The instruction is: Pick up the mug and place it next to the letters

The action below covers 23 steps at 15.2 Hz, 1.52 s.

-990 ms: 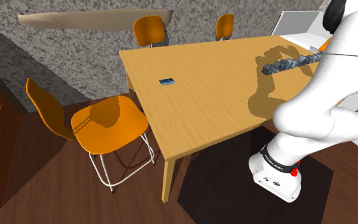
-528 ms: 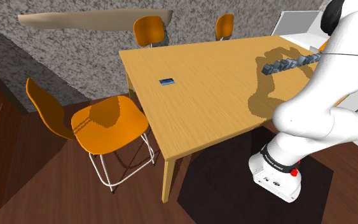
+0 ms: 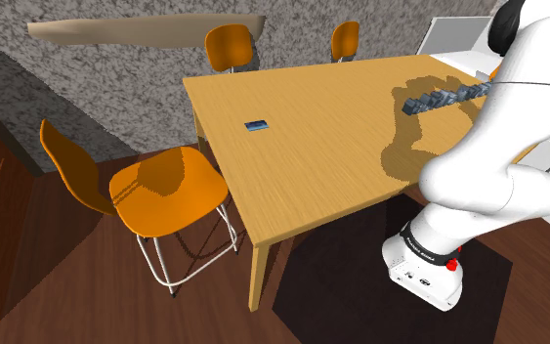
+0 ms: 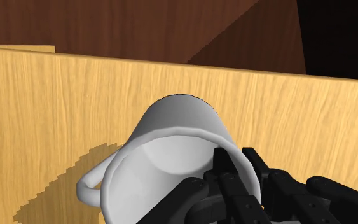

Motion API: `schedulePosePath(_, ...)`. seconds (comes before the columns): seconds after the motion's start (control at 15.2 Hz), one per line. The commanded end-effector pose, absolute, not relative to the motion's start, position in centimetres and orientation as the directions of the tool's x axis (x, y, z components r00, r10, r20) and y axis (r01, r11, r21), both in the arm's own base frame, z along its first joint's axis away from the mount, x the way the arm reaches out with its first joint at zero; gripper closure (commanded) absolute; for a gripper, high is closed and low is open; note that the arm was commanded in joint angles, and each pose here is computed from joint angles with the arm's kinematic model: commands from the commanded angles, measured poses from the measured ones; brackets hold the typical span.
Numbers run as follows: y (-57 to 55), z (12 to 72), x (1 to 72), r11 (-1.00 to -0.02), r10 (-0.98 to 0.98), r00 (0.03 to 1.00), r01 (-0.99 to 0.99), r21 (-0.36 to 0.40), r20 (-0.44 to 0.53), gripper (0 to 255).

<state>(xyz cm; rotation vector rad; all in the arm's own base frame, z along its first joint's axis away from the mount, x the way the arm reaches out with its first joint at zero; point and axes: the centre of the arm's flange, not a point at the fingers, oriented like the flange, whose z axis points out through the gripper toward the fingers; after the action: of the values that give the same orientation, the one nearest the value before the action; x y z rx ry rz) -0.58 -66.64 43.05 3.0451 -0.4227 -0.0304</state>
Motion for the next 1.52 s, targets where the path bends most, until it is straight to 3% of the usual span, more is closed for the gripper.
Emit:
schedulePosePath(0.0,-66.6,42.0,-0.6,-0.960,-0.273,0.962,-0.271,0.070,-0.010,255)
schedulePosePath(0.86,-66.6,34.8,-0.6,-0.960,-0.273,0.962,-0.271,0.070,-0.010,255)
schedulePosePath(1.39,-66.6,34.8,-0.6,-0.960,-0.273,0.962,-0.271,0.070,-0.010,255)
schedulePosePath(1.45,-66.6,34.8,-0.6,-0.960,-0.273,0.962,-0.271,0.070,-0.010,0)
